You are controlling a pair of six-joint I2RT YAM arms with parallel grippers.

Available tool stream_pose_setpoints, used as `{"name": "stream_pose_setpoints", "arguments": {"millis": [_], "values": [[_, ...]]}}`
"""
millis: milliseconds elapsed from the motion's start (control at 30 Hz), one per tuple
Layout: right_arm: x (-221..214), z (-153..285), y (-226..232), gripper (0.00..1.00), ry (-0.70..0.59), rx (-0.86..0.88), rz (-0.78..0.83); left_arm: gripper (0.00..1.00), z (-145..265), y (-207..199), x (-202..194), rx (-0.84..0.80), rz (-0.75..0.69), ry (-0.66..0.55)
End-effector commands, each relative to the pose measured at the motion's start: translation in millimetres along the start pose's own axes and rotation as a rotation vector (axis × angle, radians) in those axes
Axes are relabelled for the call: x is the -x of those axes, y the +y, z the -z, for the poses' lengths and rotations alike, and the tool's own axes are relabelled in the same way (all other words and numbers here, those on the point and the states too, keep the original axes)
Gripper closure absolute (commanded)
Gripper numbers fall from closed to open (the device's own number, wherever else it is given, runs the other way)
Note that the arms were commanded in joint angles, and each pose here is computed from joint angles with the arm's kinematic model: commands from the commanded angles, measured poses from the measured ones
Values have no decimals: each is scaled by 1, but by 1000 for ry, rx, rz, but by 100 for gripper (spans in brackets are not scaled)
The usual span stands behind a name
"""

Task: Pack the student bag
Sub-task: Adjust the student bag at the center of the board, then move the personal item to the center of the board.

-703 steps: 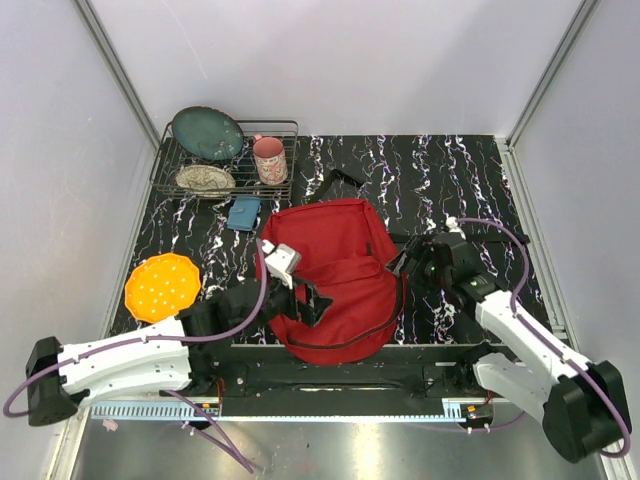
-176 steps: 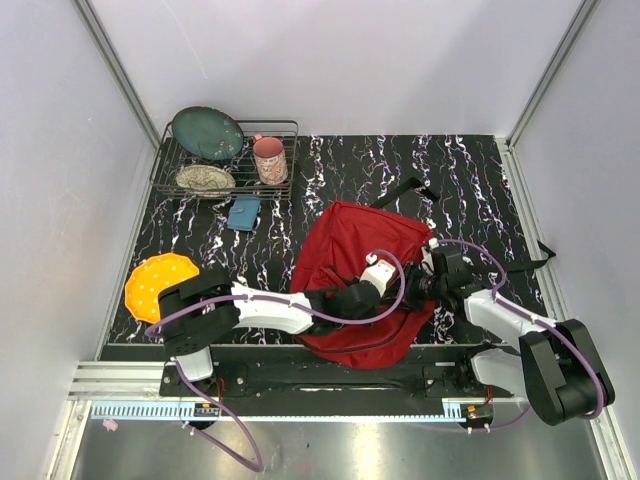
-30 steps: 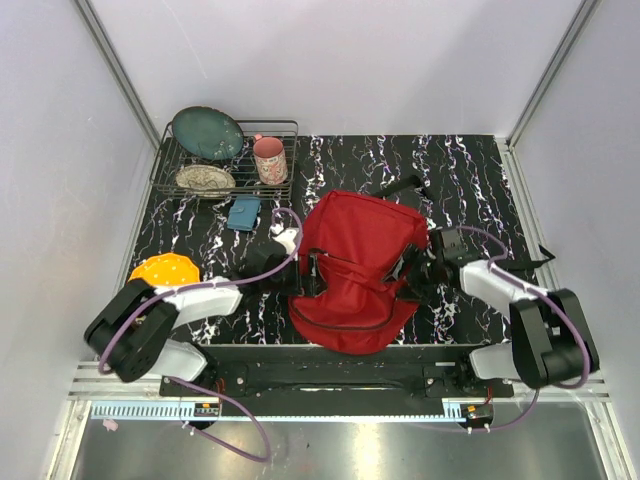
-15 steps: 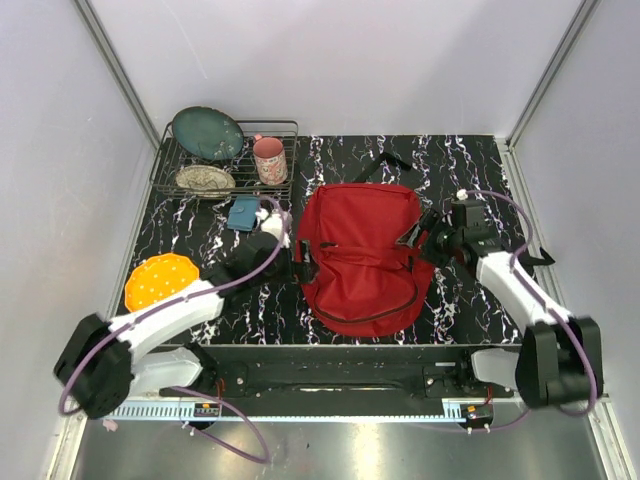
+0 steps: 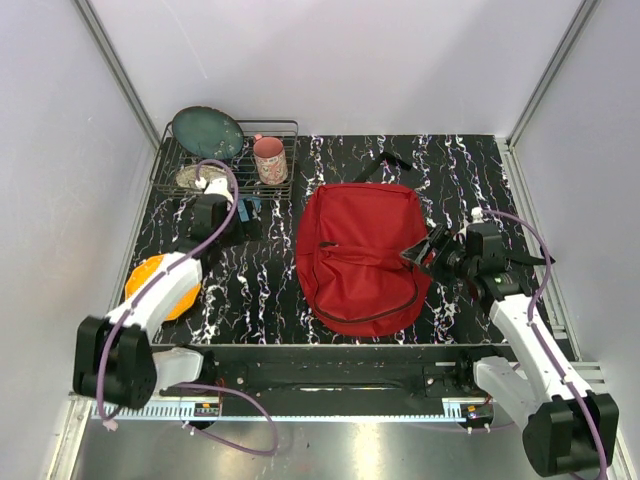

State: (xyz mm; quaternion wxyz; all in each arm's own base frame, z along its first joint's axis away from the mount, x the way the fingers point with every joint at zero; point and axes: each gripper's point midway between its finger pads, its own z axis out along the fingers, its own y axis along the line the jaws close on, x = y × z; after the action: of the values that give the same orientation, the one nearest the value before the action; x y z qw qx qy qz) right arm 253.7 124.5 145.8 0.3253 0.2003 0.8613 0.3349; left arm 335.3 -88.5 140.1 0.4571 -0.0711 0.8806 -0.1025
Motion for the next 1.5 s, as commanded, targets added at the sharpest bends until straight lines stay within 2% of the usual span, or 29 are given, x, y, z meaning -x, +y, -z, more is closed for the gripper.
{"name": "stream_pose_setpoints", "arguments": {"millis": [0,33,167,367,533,700,733,1133,1300,1467], "values": [[-3,9,9,24,9,29,4,1,-29,9,16,-30,16,50],[-3,10,10,23,6,32,11,1,-34,10,25,-27,18,36],[-4,14,10,23,4,33,17,1,-62,24,23,2,43,79],[-10,17,6,23,10,26,14,1,-91,40,31,36,64,61],[-16,16,1,23,26,20,5,1,-109,54,41,95,11,30],[-19,12,-2,23,45,17,-4,1,-122,51,63,81,-47,3],[-20,11,-2,23,53,15,-4,1,-123,57,54,109,-61,56],[-23,3,0,23,81,39,-30,1,-146,70,28,169,-122,249],[-23,3,0,23,82,43,-31,1,-150,72,31,193,-127,258],[-26,2,-1,23,90,49,-40,1,-159,73,20,206,-120,327]]}}
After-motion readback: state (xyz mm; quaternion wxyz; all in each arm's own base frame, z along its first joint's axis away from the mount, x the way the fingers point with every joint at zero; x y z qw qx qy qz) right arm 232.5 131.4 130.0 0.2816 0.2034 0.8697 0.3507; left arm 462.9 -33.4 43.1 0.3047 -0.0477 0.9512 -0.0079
